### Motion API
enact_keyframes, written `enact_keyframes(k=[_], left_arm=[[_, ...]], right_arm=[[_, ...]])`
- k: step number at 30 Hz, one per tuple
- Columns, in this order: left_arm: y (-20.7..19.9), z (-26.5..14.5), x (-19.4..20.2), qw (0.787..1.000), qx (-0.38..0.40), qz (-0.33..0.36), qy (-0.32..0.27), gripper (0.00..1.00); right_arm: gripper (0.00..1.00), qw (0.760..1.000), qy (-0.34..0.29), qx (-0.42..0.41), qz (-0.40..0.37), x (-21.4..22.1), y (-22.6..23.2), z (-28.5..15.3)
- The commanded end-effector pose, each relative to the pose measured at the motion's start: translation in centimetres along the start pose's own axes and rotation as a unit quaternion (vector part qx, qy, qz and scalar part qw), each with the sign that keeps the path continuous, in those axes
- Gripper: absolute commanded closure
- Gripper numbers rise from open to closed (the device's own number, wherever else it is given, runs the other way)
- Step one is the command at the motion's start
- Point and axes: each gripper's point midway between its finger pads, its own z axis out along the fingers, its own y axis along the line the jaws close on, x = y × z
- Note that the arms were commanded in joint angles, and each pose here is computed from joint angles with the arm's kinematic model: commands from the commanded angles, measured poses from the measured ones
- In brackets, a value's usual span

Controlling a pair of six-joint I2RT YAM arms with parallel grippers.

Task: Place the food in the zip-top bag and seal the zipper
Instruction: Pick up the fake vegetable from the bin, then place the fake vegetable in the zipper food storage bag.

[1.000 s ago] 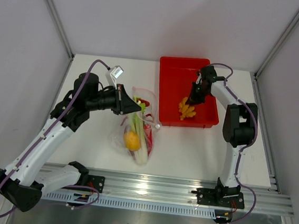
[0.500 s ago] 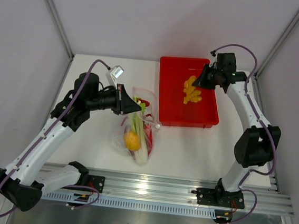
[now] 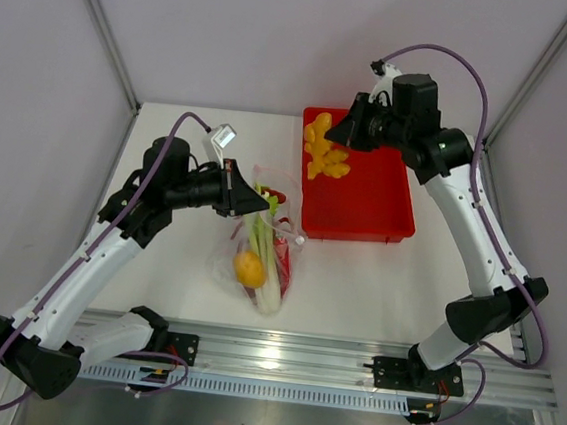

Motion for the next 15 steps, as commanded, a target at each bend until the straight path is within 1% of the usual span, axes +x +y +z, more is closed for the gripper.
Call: enact_keyframes(k=[1, 8, 13, 15], left_arm=[[-1.3, -0.3, -1.6, 0.999, 0.024, 0.021, -0.025, 0.99], [-1.4, -0.3, -1.6, 0.999, 0.024, 0.020, -0.026, 0.99], [-1.4, -0.3, -1.7, 0.999, 0.024, 0.020, -0.027, 0.99], [-1.3, -0.3, -1.6, 0.999, 0.023, 0.019, -0.027, 1.00]], right_arm=[[1.00, 1.000, -0.023, -0.012, -0.018, -1.3, 3.6, -2.5], [1.00, 1.000, 0.006, -0.011, -0.028, 1.1, 6.4, -1.0], [1.00, 0.999, 0.019, 0.028, -0.041, 2.8, 7.0, 0.2], [1.00, 0.998, 0.027, 0.021, -0.044, 3.6, 7.9, 0.5]])
